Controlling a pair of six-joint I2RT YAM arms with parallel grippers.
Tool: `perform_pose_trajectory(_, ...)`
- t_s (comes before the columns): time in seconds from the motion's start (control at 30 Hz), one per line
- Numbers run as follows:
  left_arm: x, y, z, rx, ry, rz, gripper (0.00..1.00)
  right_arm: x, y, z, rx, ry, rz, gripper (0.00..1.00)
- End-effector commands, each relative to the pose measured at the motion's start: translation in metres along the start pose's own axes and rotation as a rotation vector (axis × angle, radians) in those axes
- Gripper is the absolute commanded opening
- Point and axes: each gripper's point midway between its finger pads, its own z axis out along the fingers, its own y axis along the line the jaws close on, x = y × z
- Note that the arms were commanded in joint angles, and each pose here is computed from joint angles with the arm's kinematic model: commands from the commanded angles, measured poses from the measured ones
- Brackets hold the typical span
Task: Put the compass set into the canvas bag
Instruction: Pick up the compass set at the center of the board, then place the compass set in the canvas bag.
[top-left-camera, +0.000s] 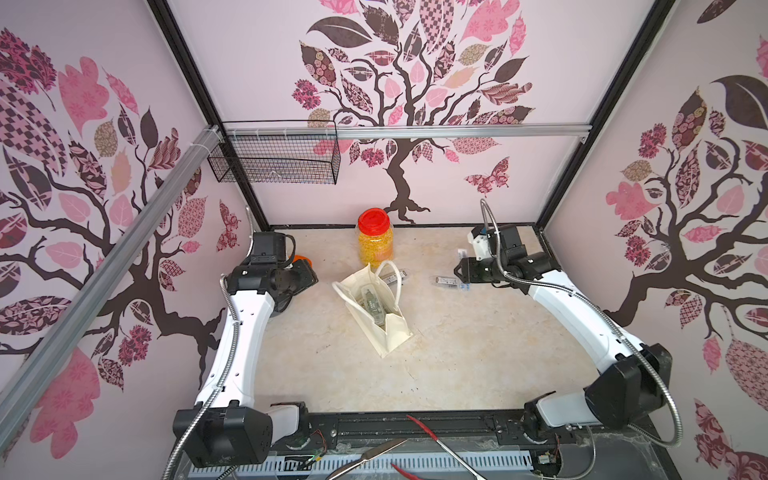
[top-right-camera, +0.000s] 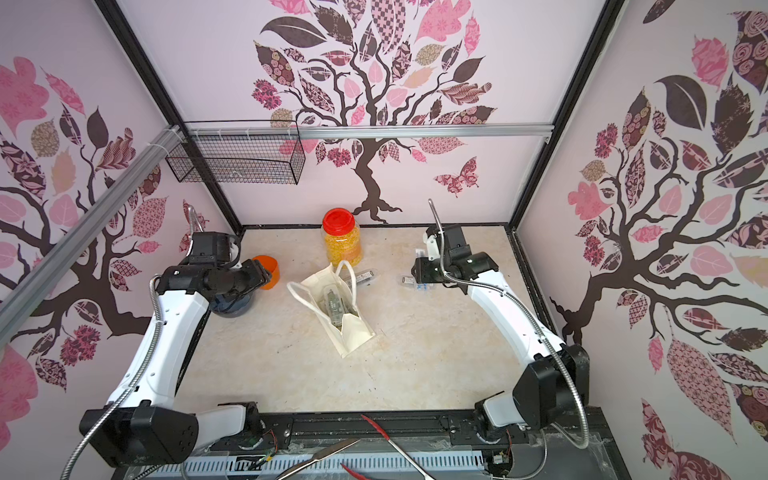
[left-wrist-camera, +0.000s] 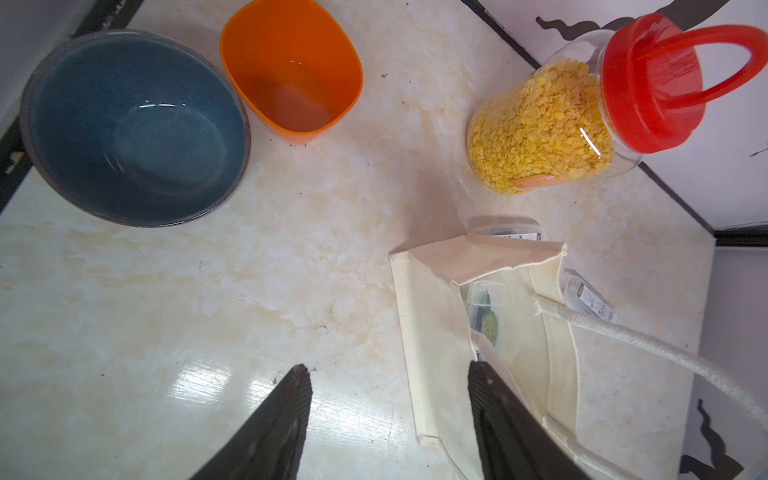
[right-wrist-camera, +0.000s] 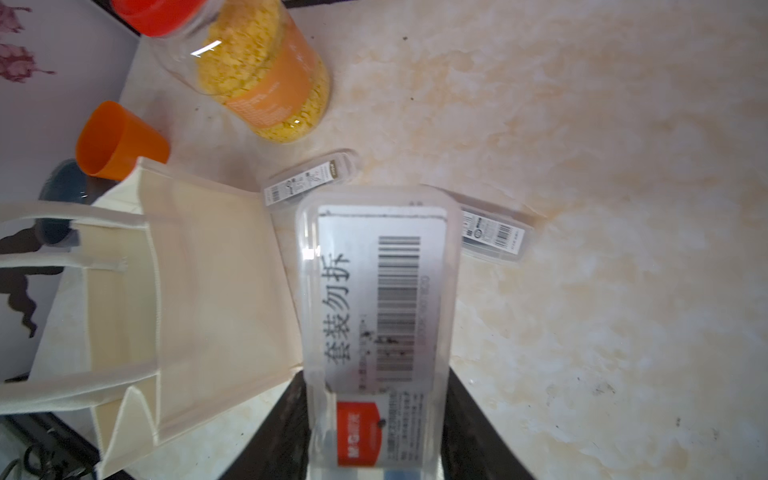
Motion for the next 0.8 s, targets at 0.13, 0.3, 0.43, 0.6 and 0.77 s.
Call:
perform_pose_trajectory(0.13, 0.016, 0.011, 0.021, 0.078, 0.089, -0.118, 0.64, -0.048, 0.082, -0.059, -0.195, -0.208, -0.170, 0.48)
perform_pose_trajectory(0.3, 0.029, 0.013, 0.034, 0.099, 0.124, -0.144, 0.64, -0.053, 0.125, -0.074, -0.290, -0.236, -0.236, 0.48)
perform_pose_trajectory(0.43, 0.039, 0.012, 0.042, 0.124, 0.162, -0.166, 0.63, -0.040, 0.168, -0.065, -0.326, -0.204, -0.321, 0.48)
perform_pose_trajectory(0.6, 0.050, 0.014, 0.049, 0.132, 0.199, -0.181, 0.63, -0.028, 0.212, -0.044, -0.337, -0.156, -0.389, 0.48)
perform_pose_trajectory(0.77, 0.058, 0.017, 0.052, 0.133, 0.216, -0.181, 0.63, -0.002, 0.223, 0.004, -0.289, -0.019, -0.409, 0.48)
